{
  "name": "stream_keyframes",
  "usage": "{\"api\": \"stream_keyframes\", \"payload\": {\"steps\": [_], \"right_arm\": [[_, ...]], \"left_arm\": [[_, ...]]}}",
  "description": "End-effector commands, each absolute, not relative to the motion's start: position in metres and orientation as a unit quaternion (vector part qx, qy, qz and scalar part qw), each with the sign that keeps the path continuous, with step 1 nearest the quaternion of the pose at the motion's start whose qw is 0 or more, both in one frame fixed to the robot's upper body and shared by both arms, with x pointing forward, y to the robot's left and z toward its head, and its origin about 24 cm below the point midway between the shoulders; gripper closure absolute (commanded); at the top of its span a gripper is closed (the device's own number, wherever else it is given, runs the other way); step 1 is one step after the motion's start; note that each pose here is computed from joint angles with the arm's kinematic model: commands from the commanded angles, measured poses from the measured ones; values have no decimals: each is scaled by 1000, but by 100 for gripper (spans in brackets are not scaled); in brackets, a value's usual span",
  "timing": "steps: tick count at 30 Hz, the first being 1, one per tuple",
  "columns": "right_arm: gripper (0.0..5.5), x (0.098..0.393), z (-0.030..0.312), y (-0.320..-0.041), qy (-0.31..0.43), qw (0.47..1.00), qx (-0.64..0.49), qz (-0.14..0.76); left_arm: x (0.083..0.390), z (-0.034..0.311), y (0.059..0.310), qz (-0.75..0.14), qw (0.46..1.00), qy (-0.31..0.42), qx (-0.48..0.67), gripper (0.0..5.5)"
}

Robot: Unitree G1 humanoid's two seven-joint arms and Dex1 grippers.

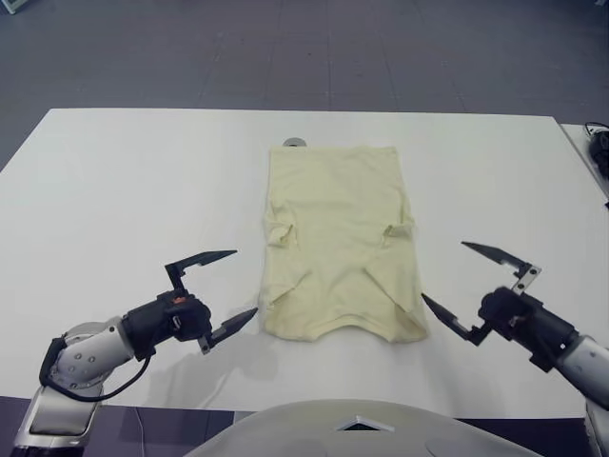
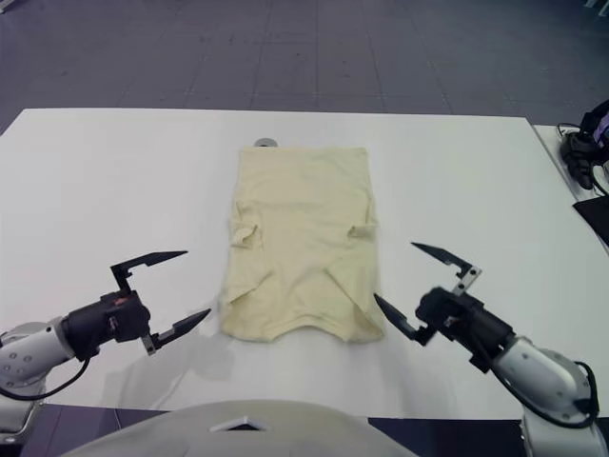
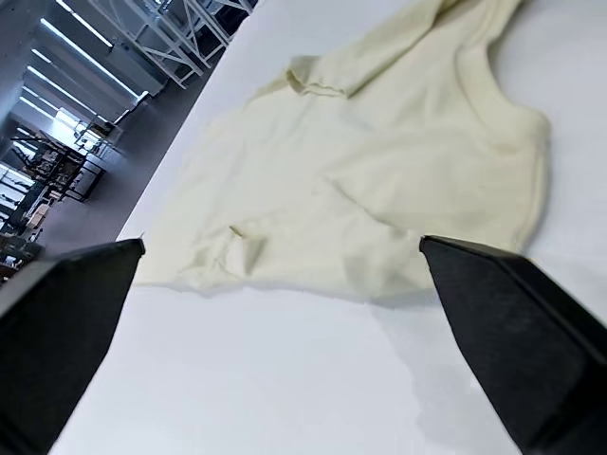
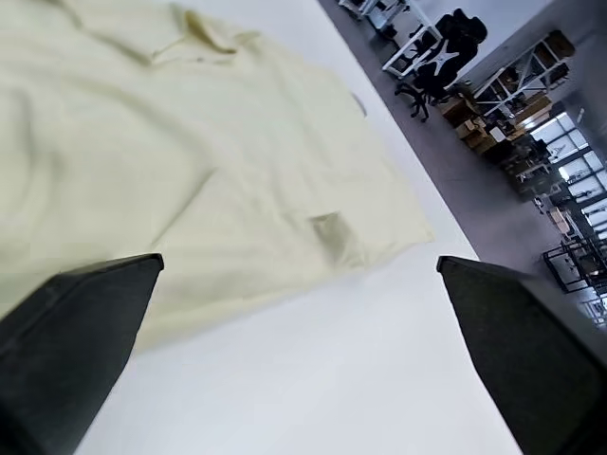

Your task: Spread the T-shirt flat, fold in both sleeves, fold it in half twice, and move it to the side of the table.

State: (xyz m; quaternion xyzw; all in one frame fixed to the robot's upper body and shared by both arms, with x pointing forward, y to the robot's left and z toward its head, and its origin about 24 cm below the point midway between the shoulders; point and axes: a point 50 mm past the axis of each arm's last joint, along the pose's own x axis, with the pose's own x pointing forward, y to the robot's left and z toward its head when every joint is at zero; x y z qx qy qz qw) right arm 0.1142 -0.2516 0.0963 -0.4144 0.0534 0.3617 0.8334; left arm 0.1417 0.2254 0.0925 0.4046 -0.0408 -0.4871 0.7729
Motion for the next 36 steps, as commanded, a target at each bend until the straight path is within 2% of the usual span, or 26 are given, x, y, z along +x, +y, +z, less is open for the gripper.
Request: {"api": "stream_keyframes", "payload": {"steps": [1, 7, 12, 16, 20, 24, 32, 36], "right_arm": [[13, 103, 86, -262, 56, 802, -453, 384], [13, 106, 66, -257, 52, 783, -462, 412], [10, 102, 41, -245, 71, 757, -470, 448], [10, 107, 27, -240, 87, 754, -490, 430], [10, 85, 15, -235, 112, 765, -481, 413], [10, 67, 16, -237, 123, 768, -475, 411], [10, 70, 26, -254, 129, 777, -447, 423], [10, 71, 20, -251, 140, 780, -413, 448]], "left_arm": [[138, 82, 228, -525, 728, -27, 440, 10], [146, 56, 222, -545, 714, -20, 440, 10], [145, 39, 215, -564, 704, -5, 432, 98], [147, 31, 209, -574, 690, -7, 441, 160], [152, 28, 206, -586, 674, -12, 449, 233], [151, 23, 206, -593, 666, -7, 453, 303], [151, 18, 198, -610, 655, -9, 446, 452], [162, 29, 192, -606, 681, -17, 411, 511]]}}
